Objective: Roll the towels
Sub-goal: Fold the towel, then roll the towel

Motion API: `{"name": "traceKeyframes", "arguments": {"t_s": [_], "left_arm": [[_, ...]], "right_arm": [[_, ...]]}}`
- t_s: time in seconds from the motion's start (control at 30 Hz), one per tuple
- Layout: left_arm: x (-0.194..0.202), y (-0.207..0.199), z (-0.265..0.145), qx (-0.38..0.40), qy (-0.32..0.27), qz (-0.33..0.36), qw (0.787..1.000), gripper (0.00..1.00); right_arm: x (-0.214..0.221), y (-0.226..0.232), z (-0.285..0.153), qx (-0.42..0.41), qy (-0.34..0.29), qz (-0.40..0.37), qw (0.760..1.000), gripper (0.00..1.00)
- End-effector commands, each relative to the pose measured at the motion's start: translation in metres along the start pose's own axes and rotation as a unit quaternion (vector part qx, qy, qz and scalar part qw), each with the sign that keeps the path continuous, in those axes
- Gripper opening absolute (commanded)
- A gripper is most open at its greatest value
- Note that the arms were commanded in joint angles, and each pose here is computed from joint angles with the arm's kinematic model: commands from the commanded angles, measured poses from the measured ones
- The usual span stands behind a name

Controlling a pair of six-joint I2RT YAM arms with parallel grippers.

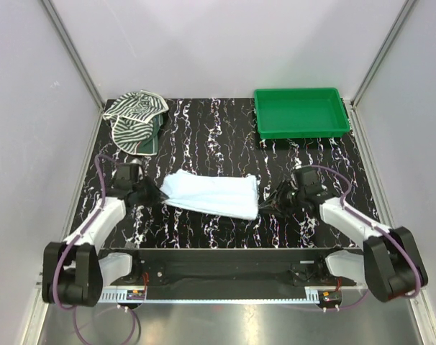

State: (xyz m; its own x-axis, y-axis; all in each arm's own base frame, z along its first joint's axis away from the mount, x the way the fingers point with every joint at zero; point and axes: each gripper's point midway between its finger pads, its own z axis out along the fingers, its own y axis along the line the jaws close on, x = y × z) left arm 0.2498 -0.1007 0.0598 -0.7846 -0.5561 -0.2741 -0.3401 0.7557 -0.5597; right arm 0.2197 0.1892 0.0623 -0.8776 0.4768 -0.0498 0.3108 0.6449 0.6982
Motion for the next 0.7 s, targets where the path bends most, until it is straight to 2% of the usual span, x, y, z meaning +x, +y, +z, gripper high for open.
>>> {"name": "traceKeyframes", "arguments": {"t_s": [0.0,0.03,0.07,0.1,0.13,0.17,0.23,0.3,0.33,0.4,0.53,0.57,0.6,0.67], "left_arm": [[-0.029,0.035,-0.011,-0.075,-0.078,-0.001,0.994,0.08],[-0.031,0.038,-0.012,-0.082,-0.082,-0.002,0.993,0.16],[-0.030,0.041,-0.014,-0.089,-0.080,-0.003,0.993,0.29],[-0.031,0.041,-0.014,-0.088,-0.081,-0.003,0.993,0.39],[-0.030,0.038,-0.015,-0.083,-0.080,-0.004,0.993,0.55],[-0.033,0.034,-0.019,-0.074,-0.091,-0.005,0.993,0.56],[-0.039,0.022,-0.027,-0.059,-0.116,0.009,0.991,0.58],[-0.045,-0.013,-0.047,-0.040,-0.152,0.069,0.985,0.63],[-0.056,-0.011,-0.057,-0.076,-0.189,0.081,0.976,0.65],[-0.054,-0.043,-0.074,-0.064,-0.202,0.129,0.969,0.66],[-0.040,-0.091,-0.084,-0.031,-0.220,0.224,0.949,0.61],[-0.020,-0.108,-0.080,-0.013,-0.208,0.261,0.943,0.61],[-0.017,-0.119,-0.080,-0.013,-0.216,0.276,0.937,0.60],[0.019,-0.136,-0.060,-0.014,-0.183,0.334,0.925,0.58]], "right_arm": [[0.012,-0.034,-0.008,0.076,-0.020,0.007,0.997,0.37],[0.018,-0.036,-0.009,0.083,-0.016,0.006,0.996,0.44],[0.021,-0.037,-0.011,0.089,-0.021,0.004,0.996,0.53],[0.024,-0.038,-0.012,0.093,-0.021,0.001,0.995,0.71],[0.028,-0.036,-0.013,0.096,-0.020,-0.007,0.995,0.78],[0.028,-0.040,-0.016,0.109,-0.026,-0.005,0.994,0.82],[0.021,-0.030,-0.025,0.100,-0.047,-0.020,0.994,0.84],[0.007,-0.018,-0.039,0.097,-0.085,-0.037,0.991,0.85],[0.001,-0.012,-0.044,0.093,-0.099,-0.047,0.990,0.85],[-0.016,0.004,-0.061,0.096,-0.140,-0.062,0.983,0.85],[-0.048,0.013,-0.090,0.145,-0.200,-0.086,0.965,0.86],[-0.058,0.011,-0.097,0.160,-0.220,-0.081,0.959,0.85],[-0.073,0.016,-0.108,0.164,-0.241,-0.070,0.954,0.84],[-0.085,0.012,-0.120,0.176,-0.253,-0.062,0.949,0.84]]}}
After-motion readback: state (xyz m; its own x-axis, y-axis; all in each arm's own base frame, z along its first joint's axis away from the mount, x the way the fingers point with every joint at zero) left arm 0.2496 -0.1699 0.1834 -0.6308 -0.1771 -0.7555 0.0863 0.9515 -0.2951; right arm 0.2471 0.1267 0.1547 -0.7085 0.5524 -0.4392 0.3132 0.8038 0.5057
